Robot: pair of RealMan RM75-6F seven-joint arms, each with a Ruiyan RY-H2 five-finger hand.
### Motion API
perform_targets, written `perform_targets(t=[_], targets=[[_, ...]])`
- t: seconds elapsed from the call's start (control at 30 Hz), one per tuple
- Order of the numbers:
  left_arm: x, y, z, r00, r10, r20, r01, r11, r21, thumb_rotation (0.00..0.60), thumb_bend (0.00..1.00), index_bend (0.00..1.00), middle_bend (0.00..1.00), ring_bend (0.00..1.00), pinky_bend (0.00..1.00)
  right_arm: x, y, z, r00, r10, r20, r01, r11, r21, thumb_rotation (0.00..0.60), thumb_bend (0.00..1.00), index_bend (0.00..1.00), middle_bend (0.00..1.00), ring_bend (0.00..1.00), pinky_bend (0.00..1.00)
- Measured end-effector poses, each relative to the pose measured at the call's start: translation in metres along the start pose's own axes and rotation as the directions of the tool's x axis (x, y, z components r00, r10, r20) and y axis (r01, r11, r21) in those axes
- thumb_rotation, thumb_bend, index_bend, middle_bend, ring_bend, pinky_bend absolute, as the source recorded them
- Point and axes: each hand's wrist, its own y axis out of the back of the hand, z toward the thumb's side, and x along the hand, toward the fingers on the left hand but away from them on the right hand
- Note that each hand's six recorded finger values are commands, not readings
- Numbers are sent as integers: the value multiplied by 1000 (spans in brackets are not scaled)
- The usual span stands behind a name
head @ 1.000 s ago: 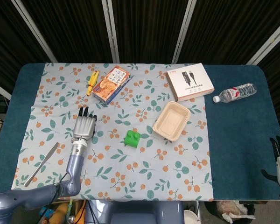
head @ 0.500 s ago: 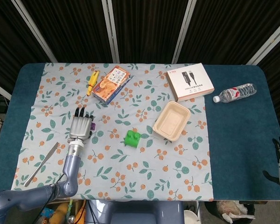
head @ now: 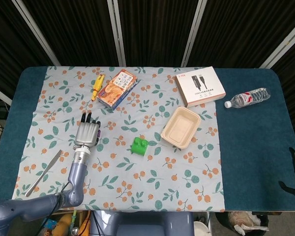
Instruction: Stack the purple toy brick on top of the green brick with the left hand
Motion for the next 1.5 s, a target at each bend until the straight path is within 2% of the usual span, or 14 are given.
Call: perform_targets(t=[1.23, 1.5], targets=[[4, -4, -2, 1000, 0, -14, 0, 1000, 5, 600, 333, 418, 424, 77, 50, 6, 3, -5, 1000, -2, 29, 2, 1000, 15, 600, 150, 0, 20, 18, 0], [4, -2, 0, 1000, 17, -10, -17, 1000, 17, 600, 339, 453, 465, 93, 50, 6, 3, -6, 1000, -1, 32, 0, 1000, 14, 600, 150, 0, 20, 17, 0]])
